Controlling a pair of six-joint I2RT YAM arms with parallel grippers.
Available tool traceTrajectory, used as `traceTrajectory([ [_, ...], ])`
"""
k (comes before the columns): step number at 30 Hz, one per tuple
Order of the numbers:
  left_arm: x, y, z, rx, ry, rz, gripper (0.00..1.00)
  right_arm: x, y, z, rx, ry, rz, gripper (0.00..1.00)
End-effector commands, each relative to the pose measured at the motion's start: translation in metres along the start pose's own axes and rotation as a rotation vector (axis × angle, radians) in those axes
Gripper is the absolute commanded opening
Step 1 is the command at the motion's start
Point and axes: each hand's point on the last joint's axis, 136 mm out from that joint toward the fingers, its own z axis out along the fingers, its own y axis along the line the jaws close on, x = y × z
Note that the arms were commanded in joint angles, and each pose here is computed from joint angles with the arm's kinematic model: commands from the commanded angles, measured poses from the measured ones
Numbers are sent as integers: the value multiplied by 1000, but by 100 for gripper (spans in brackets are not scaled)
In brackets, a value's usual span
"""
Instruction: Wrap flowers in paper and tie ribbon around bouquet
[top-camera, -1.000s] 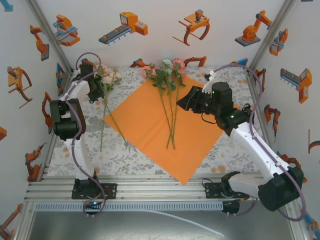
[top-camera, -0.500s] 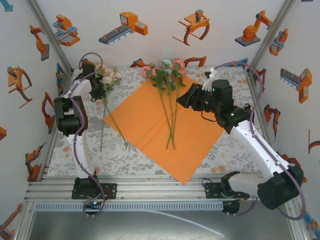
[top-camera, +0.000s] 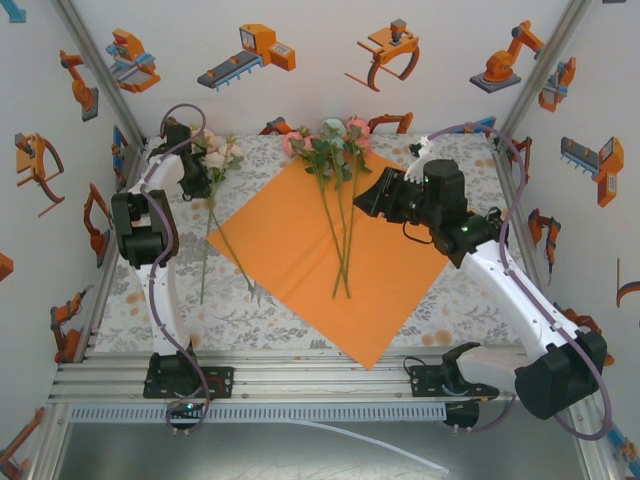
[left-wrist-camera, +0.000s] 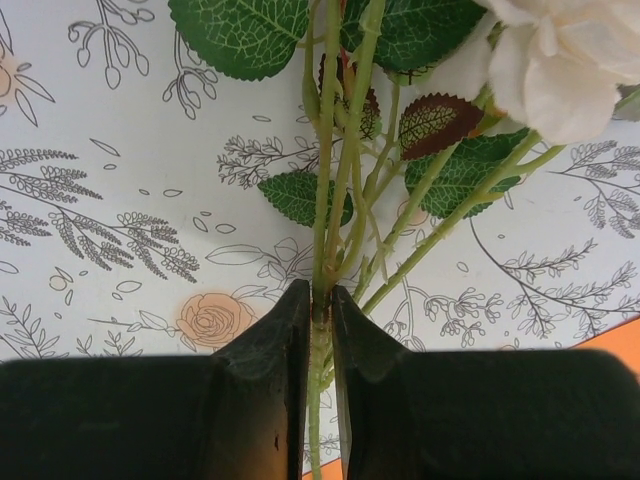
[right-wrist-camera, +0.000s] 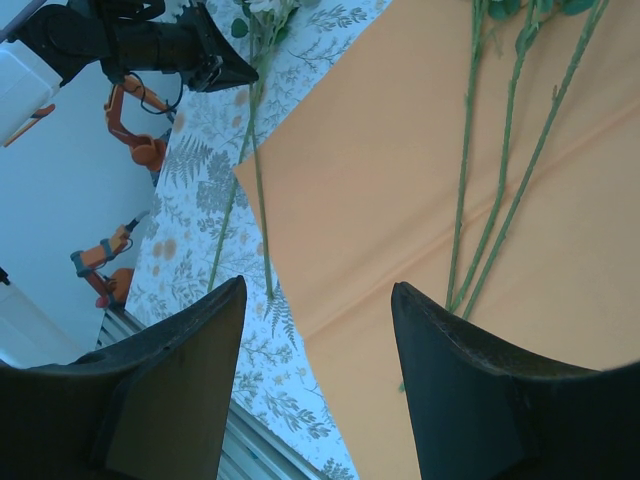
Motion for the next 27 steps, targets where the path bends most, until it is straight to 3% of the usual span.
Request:
traceTrajectory([
  [1, 6, 5, 3, -15, 47, 9, 20, -10, 9, -4, -10, -31, -10, 55],
  [4, 6, 8, 5, -18, 55, -4, 20, -9, 10, -5, -13, -28, -9, 55],
  [9, -4, 8, -8, -13, 26, 1, 4, -9, 10, -5, -14, -28, -11, 55],
  [18, -57, -14, -117, 74, -171, 39, 0, -8, 10, -5, -23, -40, -5, 55],
  [23, -61, -41, -171, 163, -233, 2, 0, -7, 10, -3, -31, -40, -5, 55],
  [27, -53, -88, -196, 279, -260, -10, 0, -6, 10, 0, -38, -36, -5, 55],
])
